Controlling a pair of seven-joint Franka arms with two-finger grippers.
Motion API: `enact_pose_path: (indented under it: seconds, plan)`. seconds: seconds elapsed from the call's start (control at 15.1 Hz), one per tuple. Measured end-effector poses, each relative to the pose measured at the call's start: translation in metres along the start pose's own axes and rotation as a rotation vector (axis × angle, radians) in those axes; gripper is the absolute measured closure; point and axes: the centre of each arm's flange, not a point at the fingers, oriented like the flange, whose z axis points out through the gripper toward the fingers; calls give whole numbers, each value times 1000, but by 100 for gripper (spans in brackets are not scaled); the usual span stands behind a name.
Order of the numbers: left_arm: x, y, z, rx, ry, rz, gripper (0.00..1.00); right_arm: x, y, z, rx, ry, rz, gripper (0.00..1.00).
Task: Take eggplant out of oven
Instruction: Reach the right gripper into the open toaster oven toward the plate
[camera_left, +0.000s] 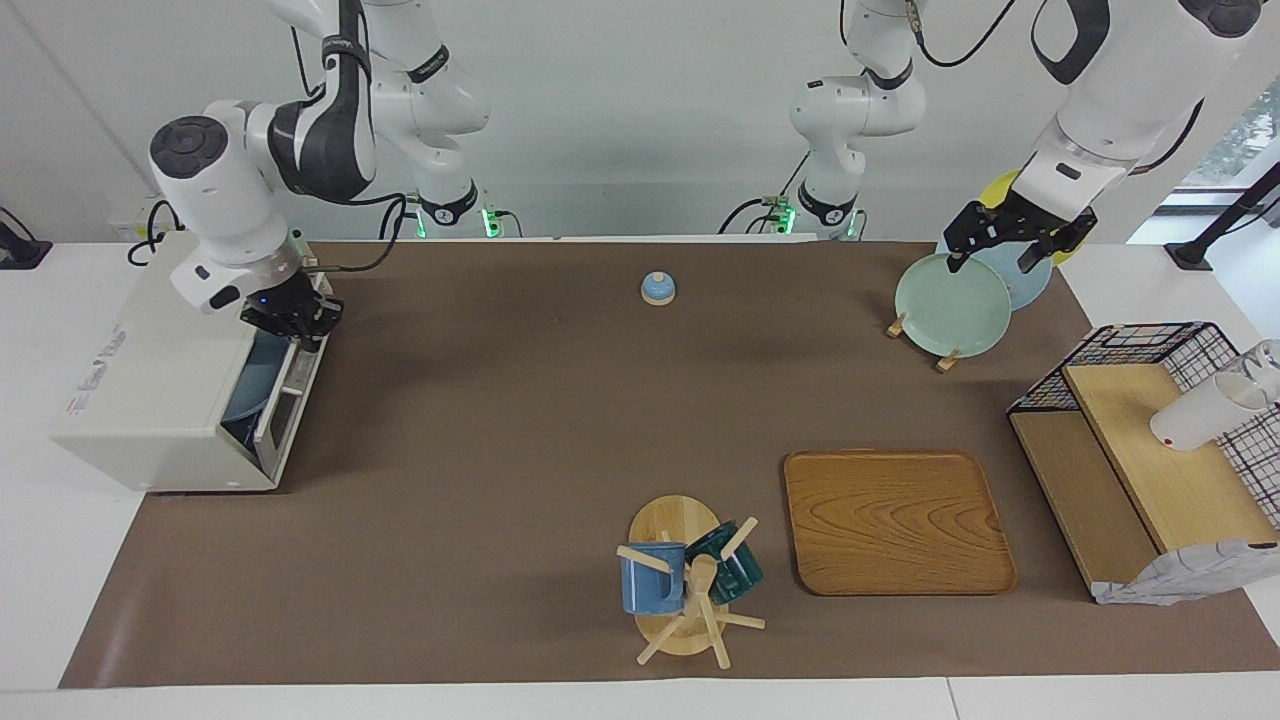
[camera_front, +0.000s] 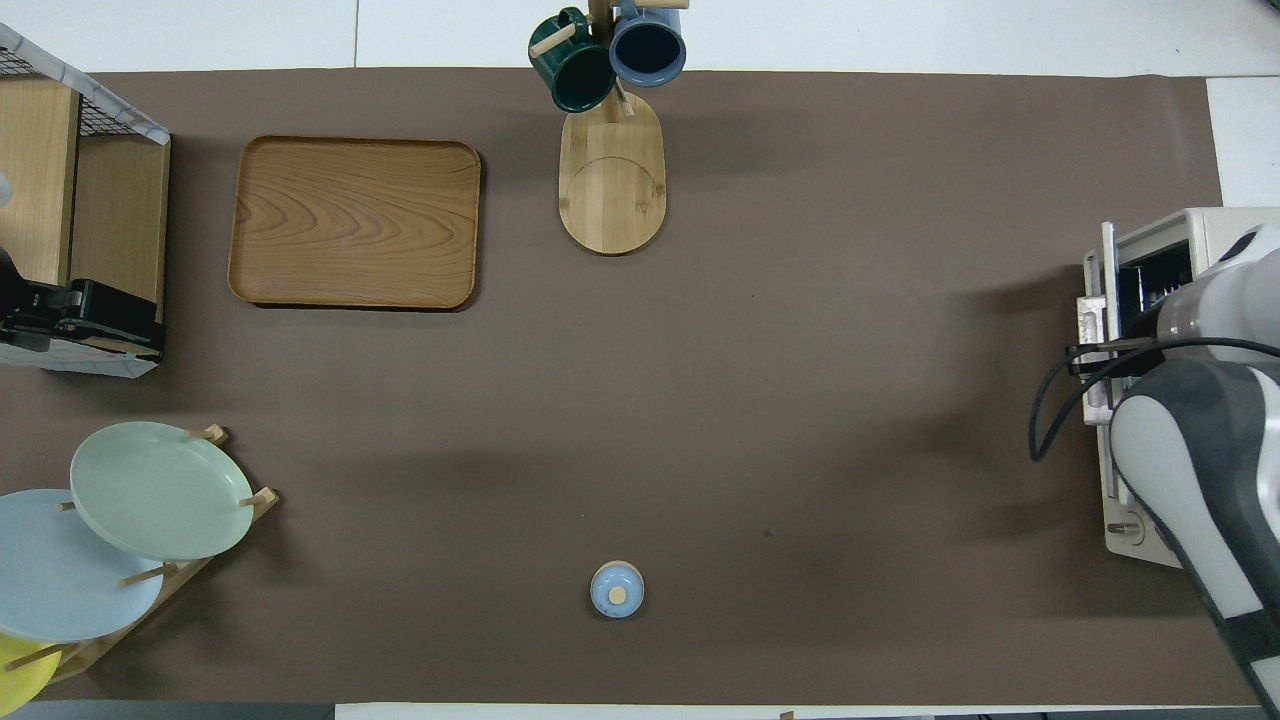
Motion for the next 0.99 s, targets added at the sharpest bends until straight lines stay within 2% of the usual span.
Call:
enact_pose_path:
  seconds: [0.2, 0.4, 0.79, 0.99]
  plan:
    - [0, 0, 0, 0, 0, 0, 0, 6, -28, 31, 4, -1, -6, 99]
    - [0, 0, 0, 0, 0, 0, 0, 10, -45, 60, 6, 32, -9, 99]
    - [0, 0, 0, 0, 0, 0, 0, 20, -62, 113, 5, 21, -7, 99]
    - [0, 0, 0, 0, 0, 0, 0, 23, -78, 117, 5, 25, 24, 99]
